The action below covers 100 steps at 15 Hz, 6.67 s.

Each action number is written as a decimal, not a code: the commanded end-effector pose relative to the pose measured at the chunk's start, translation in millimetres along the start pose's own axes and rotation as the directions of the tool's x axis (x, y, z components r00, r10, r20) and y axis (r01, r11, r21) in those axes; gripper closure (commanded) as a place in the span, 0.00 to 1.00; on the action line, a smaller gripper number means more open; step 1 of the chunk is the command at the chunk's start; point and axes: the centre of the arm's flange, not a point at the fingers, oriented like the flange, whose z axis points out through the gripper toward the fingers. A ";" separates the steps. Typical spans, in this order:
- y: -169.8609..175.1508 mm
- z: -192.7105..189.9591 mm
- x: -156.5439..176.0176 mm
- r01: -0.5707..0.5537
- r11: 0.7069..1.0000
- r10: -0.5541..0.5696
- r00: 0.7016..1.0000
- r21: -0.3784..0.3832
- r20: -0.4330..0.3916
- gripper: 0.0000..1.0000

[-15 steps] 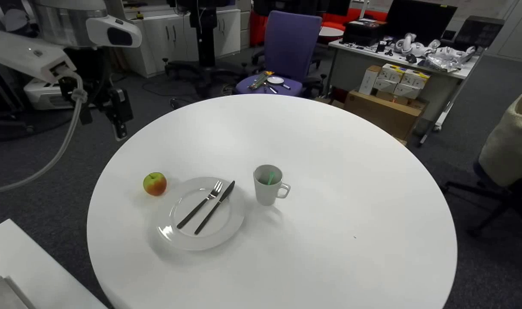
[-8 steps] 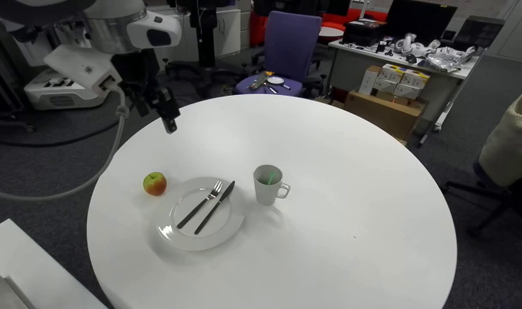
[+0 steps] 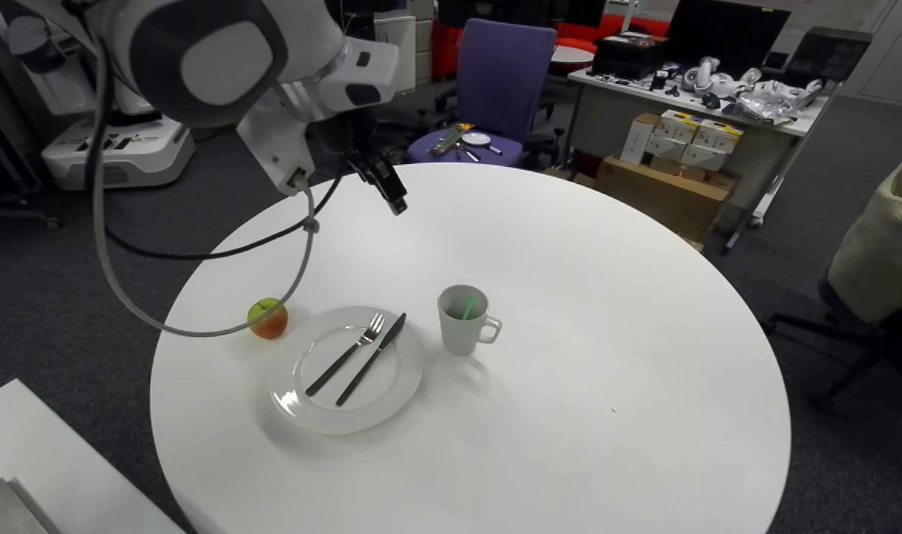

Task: Remove the green straw from the white mug and put it on the table

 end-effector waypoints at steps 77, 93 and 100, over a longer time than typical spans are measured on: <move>36.1 197.7 -29.4 -0.770 0.420 0.150 0.580 -0.480 -0.801 1.00; 61.2 69.5 56.3 -0.836 0.471 0.225 0.422 -0.280 -0.878 1.00; 158.2 61.0 70.8 -0.853 0.364 0.200 0.463 -0.374 -0.864 1.00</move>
